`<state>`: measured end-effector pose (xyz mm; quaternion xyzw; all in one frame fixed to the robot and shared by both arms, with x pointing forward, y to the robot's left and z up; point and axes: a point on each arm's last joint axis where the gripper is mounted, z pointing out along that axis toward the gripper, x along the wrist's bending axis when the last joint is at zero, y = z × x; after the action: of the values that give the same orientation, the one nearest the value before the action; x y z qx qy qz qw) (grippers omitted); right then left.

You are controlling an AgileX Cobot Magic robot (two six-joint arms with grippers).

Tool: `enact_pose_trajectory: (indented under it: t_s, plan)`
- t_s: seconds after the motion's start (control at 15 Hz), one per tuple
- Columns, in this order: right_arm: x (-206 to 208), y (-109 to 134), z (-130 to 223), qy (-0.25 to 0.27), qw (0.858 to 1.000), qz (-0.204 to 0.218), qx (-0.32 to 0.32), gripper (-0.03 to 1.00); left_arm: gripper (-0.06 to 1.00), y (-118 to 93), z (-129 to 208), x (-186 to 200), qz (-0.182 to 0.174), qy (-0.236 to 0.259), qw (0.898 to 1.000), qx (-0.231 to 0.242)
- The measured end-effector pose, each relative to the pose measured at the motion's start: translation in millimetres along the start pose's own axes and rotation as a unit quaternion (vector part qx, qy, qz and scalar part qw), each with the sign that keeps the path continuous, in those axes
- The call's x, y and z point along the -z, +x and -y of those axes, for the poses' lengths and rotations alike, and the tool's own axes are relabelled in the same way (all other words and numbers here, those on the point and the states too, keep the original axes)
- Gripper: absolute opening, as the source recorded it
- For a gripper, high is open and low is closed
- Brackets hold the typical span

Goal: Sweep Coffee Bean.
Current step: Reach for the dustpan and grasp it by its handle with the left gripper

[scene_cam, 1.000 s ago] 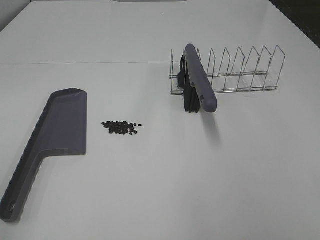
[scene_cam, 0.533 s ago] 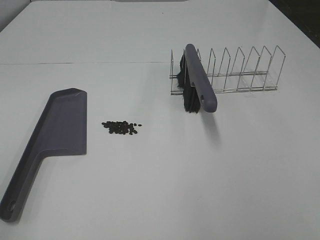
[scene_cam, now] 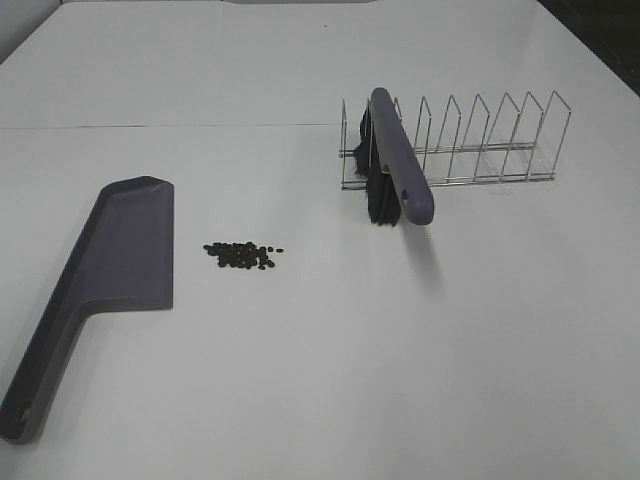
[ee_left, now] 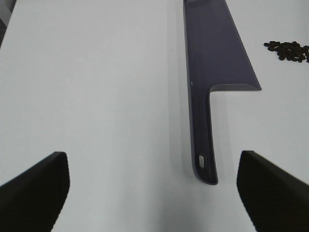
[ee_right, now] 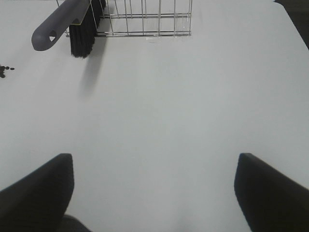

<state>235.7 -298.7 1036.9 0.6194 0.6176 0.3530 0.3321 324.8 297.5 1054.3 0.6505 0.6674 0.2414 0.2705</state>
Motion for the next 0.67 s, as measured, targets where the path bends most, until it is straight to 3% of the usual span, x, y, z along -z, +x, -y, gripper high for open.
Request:
enact_pose_trajectory:
  t_s: [0.47, 0.53, 0.67]
  plan:
    - [0, 0, 0, 0.0, 1.0, 0.0, 0.0, 0.77, 0.86, -10, -36, -64, 0.027, 0.123, 0.991, 0.042]
    - [0, 0, 0, 0.0, 1.0, 0.0, 0.0, 0.77, 0.85, -12, -49, -88, 0.027, 0.165, 0.985, 0.051]
    - [0, 0, 0, 0.0, 1.0, 0.0, 0.0, 0.77, 0.84, -16, -57, -112, 0.034, 0.203, 0.976, 0.068]
